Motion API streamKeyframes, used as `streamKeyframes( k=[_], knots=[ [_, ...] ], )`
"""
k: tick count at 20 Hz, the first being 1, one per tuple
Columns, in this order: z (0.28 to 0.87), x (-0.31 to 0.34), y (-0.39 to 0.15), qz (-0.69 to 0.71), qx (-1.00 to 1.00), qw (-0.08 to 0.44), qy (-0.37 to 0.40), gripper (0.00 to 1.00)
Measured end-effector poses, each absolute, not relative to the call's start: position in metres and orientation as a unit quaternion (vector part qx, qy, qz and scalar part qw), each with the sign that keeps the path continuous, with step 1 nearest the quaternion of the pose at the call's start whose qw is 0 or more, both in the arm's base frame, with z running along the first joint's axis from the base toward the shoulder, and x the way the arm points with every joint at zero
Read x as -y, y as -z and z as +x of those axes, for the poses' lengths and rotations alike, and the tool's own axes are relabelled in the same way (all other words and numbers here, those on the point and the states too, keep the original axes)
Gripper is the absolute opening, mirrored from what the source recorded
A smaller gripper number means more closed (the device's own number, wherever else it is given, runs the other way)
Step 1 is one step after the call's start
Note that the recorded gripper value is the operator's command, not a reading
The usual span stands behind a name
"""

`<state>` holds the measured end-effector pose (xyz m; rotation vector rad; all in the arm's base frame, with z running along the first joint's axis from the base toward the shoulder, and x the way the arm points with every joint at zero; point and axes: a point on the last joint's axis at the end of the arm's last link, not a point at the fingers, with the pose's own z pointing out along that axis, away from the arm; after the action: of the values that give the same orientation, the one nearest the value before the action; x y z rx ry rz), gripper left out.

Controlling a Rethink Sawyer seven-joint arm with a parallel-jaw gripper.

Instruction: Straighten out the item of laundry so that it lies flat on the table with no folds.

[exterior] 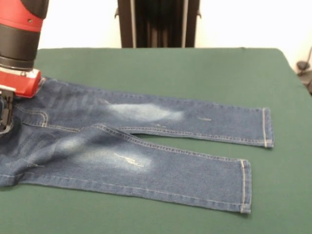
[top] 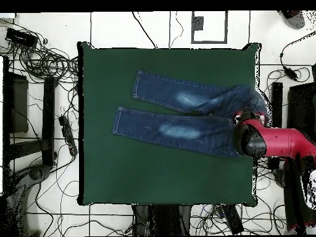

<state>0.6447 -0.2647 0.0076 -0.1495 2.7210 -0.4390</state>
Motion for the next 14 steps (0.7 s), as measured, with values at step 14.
streamKeyframes(
  k=[14],
  knots=[
    [0.632,0.281,-0.033,-0.062,-0.963,0.177,0.196,0.00]
  ],
)
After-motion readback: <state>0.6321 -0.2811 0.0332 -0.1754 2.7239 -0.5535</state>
